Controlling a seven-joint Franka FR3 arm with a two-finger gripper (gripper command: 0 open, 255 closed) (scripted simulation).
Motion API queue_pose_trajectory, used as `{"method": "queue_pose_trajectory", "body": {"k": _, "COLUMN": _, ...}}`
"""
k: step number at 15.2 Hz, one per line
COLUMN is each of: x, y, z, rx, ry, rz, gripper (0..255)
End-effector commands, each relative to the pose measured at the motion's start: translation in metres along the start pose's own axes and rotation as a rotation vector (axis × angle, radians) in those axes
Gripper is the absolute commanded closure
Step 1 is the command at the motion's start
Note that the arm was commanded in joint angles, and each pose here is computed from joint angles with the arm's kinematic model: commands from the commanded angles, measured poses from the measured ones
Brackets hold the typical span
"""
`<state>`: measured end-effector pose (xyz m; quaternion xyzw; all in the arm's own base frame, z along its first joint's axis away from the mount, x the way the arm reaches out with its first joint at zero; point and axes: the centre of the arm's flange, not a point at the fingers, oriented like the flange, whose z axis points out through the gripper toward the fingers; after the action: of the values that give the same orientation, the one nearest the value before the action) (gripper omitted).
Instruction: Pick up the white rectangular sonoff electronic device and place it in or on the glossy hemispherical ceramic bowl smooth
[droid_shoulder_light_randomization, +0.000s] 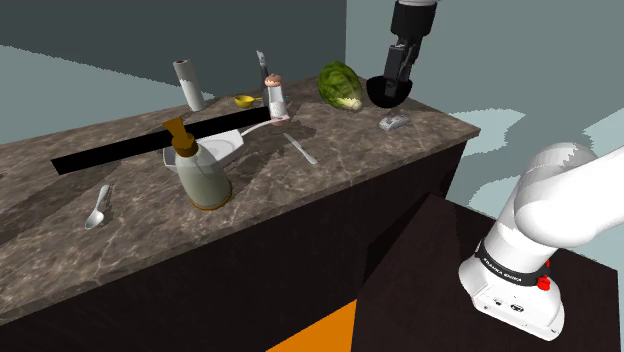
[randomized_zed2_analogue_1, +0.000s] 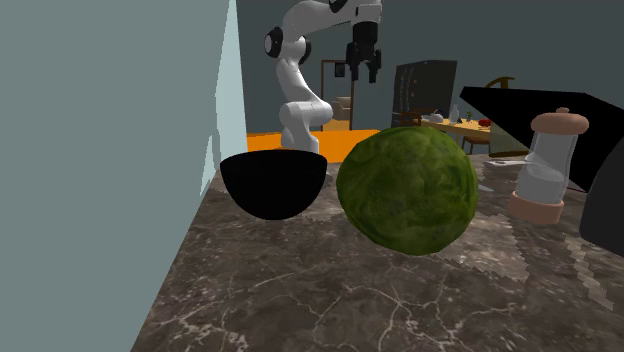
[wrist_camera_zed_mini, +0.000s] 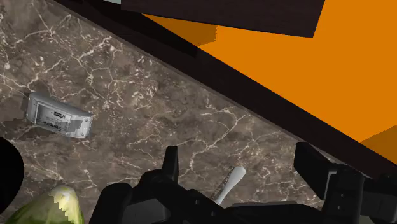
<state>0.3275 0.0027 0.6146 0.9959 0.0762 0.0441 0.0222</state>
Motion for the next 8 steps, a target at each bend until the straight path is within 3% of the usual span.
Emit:
{"method": "queue_pose_trajectory", "body": {"k": 1, "x": 0.000, "y": 0.000, "z": 0.000, "rx": 0.000, "ry": 0.000, "rz": 0.000, "gripper": 0}}
{"method": "queue_pose_trajectory", "body": {"k": 8, "x": -0.013, "y": 0.078, "z": 0.050, "rx": 0.016, "ry": -0.008, "rz": -0.231, "gripper": 0}}
